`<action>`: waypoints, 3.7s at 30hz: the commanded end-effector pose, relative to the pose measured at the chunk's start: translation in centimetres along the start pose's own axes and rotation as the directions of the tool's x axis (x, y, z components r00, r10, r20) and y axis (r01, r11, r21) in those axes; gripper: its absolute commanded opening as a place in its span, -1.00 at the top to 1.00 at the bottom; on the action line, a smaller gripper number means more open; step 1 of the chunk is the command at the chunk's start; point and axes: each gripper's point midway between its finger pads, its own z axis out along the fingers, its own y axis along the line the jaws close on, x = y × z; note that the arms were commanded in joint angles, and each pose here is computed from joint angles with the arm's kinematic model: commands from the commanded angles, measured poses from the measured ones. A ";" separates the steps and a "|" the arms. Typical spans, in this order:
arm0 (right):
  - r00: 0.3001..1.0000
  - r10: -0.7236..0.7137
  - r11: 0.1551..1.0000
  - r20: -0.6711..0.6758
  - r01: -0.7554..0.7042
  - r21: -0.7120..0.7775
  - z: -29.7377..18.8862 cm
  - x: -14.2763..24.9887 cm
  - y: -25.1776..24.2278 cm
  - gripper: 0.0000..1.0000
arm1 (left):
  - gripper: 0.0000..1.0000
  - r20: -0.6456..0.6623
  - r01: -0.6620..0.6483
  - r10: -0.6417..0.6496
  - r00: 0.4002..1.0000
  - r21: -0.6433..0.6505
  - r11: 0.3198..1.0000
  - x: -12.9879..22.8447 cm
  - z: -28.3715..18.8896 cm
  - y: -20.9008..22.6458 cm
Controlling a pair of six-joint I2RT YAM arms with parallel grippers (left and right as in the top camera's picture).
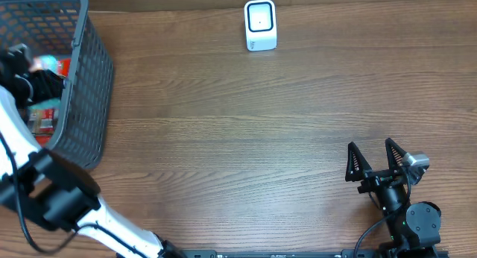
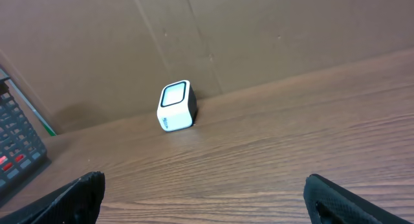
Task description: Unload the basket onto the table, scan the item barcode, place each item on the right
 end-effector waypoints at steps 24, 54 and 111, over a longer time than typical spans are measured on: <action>1.000 -0.005 1.000 0.004 0.005 0.004 0.0 0.1 -0.2 -1.00 | 0.09 0.305 -0.255 0.194 0.932 0.175 0.951 1.8 -23.9 -26.2; 1.000 -0.005 1.000 0.004 0.005 0.004 0.0 0.1 -0.2 -1.00 | 0.13 -0.102 -0.496 0.566 0.818 0.372 0.784 26.5 -3.4 -48.0; 1.000 -0.005 1.000 0.003 0.005 0.004 0.0 0.2 -0.2 -1.00 | -1.00 -0.107 -0.506 0.617 0.780 0.471 0.722 31.6 1.4 -53.3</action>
